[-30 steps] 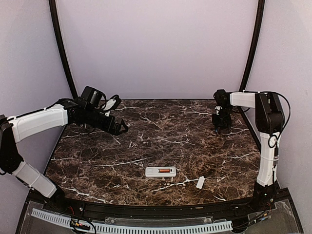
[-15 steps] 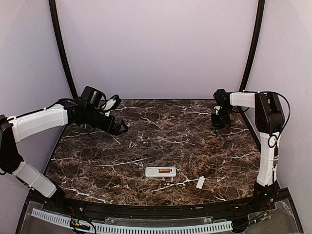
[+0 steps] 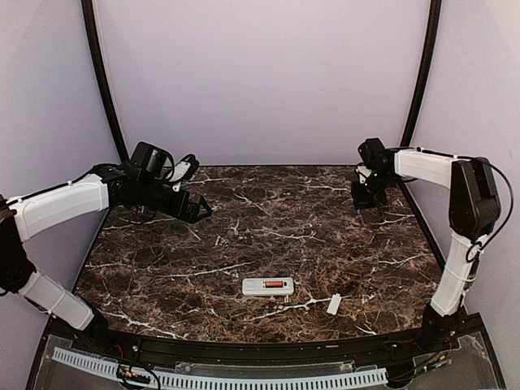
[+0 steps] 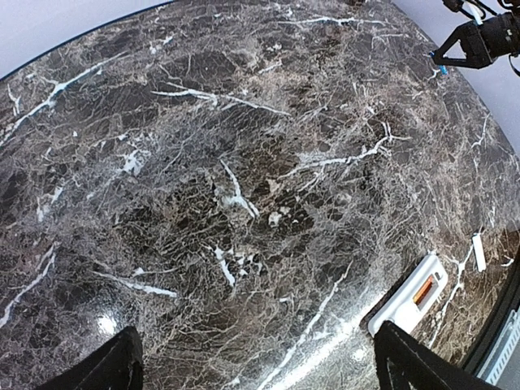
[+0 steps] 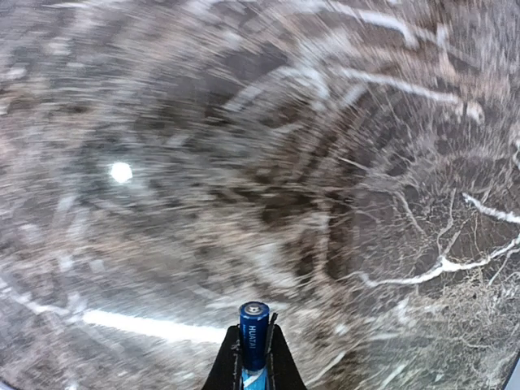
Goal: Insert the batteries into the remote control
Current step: Pick up the battery at the center of the board, then pass from the right arm to the left
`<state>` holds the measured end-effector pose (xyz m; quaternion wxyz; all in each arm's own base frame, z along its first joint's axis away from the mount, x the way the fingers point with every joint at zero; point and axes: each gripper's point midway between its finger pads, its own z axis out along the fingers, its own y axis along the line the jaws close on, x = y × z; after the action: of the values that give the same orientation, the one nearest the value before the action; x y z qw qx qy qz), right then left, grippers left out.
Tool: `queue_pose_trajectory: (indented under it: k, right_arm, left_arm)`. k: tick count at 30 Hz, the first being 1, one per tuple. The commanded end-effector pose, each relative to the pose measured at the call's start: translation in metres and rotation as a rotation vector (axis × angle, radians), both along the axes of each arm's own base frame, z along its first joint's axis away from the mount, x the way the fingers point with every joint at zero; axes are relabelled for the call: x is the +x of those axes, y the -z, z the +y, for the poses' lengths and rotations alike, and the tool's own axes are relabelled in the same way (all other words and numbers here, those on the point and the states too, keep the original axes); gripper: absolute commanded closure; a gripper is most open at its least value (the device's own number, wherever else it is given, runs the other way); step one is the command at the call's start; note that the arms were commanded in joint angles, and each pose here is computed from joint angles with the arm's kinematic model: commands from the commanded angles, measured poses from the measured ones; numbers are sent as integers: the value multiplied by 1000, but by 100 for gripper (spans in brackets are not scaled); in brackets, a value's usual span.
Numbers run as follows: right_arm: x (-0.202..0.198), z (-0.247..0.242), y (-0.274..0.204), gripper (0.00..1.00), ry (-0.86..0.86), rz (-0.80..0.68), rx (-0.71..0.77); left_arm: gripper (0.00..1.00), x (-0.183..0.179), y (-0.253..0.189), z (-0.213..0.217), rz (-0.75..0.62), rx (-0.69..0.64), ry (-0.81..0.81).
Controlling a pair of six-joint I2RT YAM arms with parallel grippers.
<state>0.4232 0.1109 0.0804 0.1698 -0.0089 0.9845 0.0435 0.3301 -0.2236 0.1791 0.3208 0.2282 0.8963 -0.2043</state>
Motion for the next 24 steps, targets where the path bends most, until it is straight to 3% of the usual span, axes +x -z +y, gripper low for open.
queue_pose_trajectory:
  k: [1,8,12,17,24]
  right_arm:
    - [-13,42,-41,100,-82,-107,86]
    - [-61,107,-117,100,-186,-263,240]
    - [-96,142,-162,100,-214,-357,388]
    - [-133,172,-198,100,-279,-439,520]
    - [-168,200,-237,100,-367,-474,742]
  left_arm:
    - [3,-4,-28,8,-86,-40,-21]
    - [15,-22,-83,4,-175,-244,-88]
    - [19,-55,-117,-19,-242,-382,-51]
    - [21,-87,-113,-68,-233,-458,57]
    - [23,-119,-105,-117,-247,-461,182]
